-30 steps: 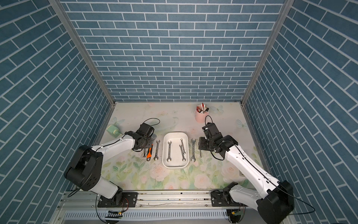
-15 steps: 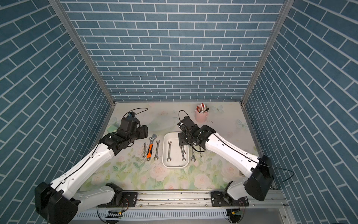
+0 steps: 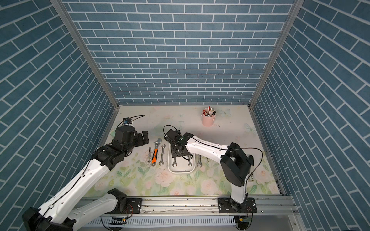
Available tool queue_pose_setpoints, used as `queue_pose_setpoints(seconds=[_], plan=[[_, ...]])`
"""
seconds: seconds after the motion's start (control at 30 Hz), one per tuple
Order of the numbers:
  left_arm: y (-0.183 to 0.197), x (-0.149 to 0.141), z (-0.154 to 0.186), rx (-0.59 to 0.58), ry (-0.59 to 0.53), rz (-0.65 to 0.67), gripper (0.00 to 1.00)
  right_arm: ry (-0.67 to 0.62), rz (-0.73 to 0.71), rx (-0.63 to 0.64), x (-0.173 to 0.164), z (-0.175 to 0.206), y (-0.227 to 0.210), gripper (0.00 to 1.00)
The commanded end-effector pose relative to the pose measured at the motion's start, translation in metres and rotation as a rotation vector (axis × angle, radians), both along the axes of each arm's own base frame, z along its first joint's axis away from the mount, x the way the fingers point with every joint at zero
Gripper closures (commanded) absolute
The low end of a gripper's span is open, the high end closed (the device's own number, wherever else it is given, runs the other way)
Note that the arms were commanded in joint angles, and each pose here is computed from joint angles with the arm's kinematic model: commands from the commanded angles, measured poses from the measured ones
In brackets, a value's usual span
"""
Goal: Take out the wrench from the storage box
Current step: Place the wrench at the center of the board, then pick up the wrench from the storage box.
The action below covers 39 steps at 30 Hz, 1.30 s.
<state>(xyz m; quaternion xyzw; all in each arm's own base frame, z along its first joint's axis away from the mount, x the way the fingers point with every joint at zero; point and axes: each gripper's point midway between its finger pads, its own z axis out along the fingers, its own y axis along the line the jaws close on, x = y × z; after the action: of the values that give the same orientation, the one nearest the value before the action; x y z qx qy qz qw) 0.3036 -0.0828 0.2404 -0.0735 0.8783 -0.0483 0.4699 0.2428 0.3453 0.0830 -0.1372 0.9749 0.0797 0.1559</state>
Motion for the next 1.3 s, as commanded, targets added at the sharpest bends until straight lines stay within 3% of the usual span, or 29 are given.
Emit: queue_pose_setpoints(seconds=[0.0, 0.2, 0.37, 0.83, 1.07, 1.27], plan=[[0.007, -0.001, -0.004, 0.030, 0.005, 0.020, 0.00, -0.005, -0.043, 0.036, 0.007, -0.003, 0.014, 0.41], [0.008, -0.001, -0.005, 0.033, 0.006, 0.023, 0.00, 0.012, -0.053, 0.010, 0.011, -0.025, 0.020, 0.40], [0.009, -0.001, -0.007, 0.035, 0.010, 0.029, 0.00, 0.012, -0.060, -0.055, 0.015, -0.039, 0.016, 0.29], [0.010, -0.001, -0.008, 0.040, 0.011, 0.033, 0.00, 0.029, -0.062, -0.136, 0.018, -0.065, 0.008, 0.29], [0.009, -0.001, -0.007, 0.037, 0.006, 0.028, 0.00, 0.036, -0.069, -0.104, 0.019, -0.058, -0.005, 0.52], [0.008, 0.000, -0.007, 0.037, 0.008, 0.028, 0.00, 0.059, -0.051, -0.080, 0.018, -0.059, 0.006, 0.55]])
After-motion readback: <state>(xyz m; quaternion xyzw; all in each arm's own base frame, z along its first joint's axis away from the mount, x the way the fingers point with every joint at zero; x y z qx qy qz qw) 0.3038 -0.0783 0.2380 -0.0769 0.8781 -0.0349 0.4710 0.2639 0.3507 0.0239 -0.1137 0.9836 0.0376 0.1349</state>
